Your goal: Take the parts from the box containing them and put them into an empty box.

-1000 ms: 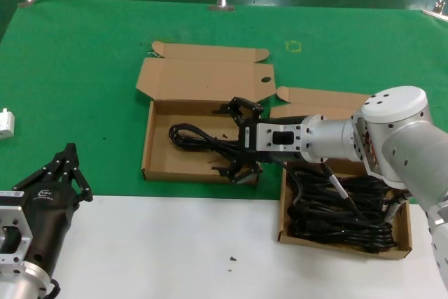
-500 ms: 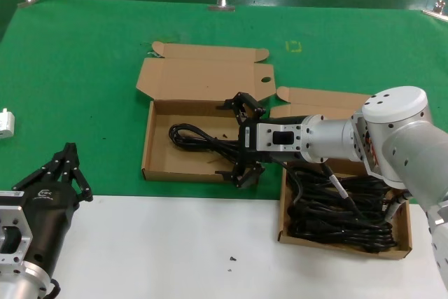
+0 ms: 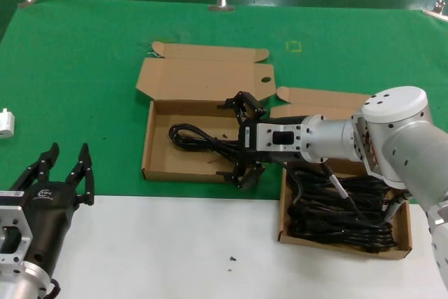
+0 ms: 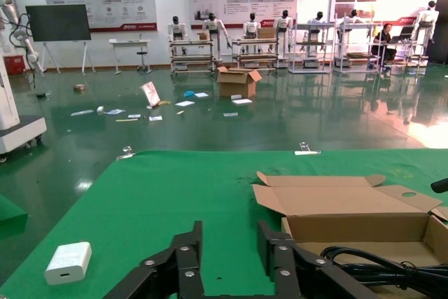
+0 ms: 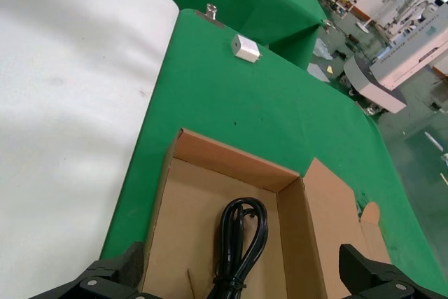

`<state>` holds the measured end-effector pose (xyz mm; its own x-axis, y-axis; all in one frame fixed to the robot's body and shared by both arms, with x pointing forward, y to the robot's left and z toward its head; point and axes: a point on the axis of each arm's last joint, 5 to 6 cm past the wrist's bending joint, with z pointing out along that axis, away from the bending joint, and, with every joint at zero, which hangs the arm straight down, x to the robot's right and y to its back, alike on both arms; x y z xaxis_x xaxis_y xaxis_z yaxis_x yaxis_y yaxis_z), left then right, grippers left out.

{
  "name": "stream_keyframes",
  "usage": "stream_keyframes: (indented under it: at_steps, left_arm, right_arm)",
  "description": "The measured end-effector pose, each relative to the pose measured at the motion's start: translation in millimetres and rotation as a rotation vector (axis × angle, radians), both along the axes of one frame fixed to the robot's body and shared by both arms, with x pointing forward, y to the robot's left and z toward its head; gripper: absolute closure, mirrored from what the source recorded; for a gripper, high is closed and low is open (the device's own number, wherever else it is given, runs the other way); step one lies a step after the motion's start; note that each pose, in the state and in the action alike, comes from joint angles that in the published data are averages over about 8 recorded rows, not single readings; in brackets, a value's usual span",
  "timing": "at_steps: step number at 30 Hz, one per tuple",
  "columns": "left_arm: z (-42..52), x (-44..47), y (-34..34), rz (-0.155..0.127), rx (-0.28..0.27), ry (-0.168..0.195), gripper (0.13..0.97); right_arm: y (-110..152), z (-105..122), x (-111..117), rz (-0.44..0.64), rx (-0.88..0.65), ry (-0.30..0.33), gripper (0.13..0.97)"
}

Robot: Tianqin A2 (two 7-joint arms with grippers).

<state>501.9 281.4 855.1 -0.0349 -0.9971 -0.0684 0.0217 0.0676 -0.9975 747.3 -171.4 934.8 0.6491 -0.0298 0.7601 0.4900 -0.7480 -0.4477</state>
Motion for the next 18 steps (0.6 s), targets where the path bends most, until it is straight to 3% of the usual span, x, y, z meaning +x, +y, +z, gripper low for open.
stream_keyframes:
  at_steps: [10,18]
  left_arm:
    - [0.0,0.0,0.0,0.0,0.0,0.0,0.672]
    - [0.0,0.0,-0.1,0.0,0.0,0.0,0.455]
  right_arm:
    - [-0.4,-3.3,-0.7,-0.014,0.013,0.001,0.13]
    - [-4.2,-22.1,-6.7,-0.101,0.09,0.01,0.13]
